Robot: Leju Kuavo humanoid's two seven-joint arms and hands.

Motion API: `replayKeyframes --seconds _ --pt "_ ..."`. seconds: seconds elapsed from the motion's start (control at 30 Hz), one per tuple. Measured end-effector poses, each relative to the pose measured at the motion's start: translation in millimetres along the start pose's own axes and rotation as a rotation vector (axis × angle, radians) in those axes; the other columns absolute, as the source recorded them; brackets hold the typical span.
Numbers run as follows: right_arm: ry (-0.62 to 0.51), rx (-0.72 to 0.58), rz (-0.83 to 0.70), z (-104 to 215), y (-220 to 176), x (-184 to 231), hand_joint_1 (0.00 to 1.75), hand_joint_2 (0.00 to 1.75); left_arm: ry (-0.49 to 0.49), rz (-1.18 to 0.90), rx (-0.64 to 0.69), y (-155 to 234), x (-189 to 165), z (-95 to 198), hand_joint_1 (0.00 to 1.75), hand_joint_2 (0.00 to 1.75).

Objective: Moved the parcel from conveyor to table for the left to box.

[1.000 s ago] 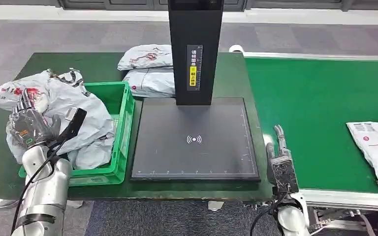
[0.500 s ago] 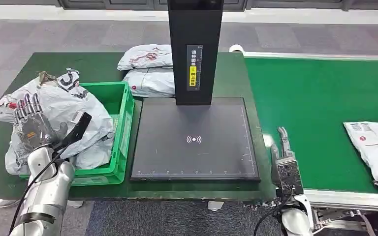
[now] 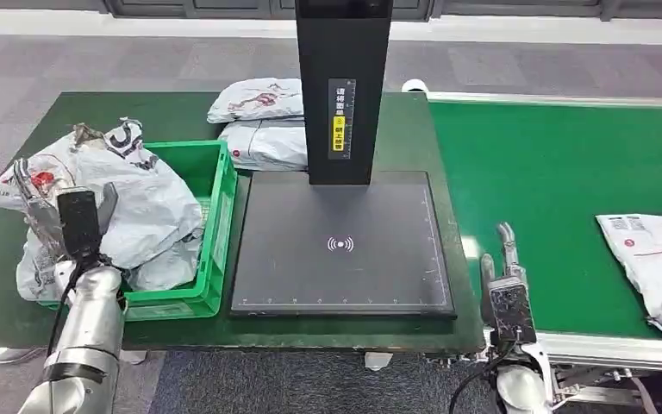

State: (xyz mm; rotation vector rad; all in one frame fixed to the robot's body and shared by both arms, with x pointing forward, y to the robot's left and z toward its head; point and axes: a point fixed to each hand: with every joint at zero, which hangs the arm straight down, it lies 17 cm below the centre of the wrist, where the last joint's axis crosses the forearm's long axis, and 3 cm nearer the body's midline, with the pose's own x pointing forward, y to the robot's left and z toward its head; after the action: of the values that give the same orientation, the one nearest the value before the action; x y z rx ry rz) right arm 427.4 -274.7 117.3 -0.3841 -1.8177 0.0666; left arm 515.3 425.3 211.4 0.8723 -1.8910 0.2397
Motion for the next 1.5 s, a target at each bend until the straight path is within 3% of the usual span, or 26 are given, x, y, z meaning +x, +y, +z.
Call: replayKeyframes --seconds 0.1,0.2,0.33,0.47,0.77,1.0,1.5 --pt "0.023 -0.059 0.101 -18.1 -27.3 -20.6 0.00 1.75 -0.026 0.210 -0.219 -70.1 39.9 20.7 0.00 1.75" --pt "0.070 -0.091 0.252 -44.1 -54.1 -50.7 0.00 1.75 -0.029 0.408 -0.406 -137.1 85.0 60.7 0.00 1.75" --pt "0.204 -0.130 0.392 -58.1 -87.7 -98.6 0.00 1.75 -0.028 0.532 -0.554 -187.9 124.5 102.5 0.00 1.75" --pt "0.364 -0.171 0.545 -58.1 -123.0 -140.1 0.00 1.75 0.001 0.580 -0.663 -223.2 140.3 132.1 0.00 1.75" --pt "0.609 -0.213 0.739 -35.5 -184.2 -187.7 0.00 1.75 -0.038 0.496 -0.711 -255.3 153.1 157.4 0.00 1.75" --pt "0.801 -0.210 0.815 -8.0 -215.1 -215.2 0.00 1.75 0.001 0.490 -0.841 -281.1 151.1 201.7 0.00 1.75" --pt "0.851 -0.214 0.826 3.1 -223.0 -223.0 0.00 1.75 0.049 0.488 -0.889 -291.5 141.9 227.1 0.00 1.75"
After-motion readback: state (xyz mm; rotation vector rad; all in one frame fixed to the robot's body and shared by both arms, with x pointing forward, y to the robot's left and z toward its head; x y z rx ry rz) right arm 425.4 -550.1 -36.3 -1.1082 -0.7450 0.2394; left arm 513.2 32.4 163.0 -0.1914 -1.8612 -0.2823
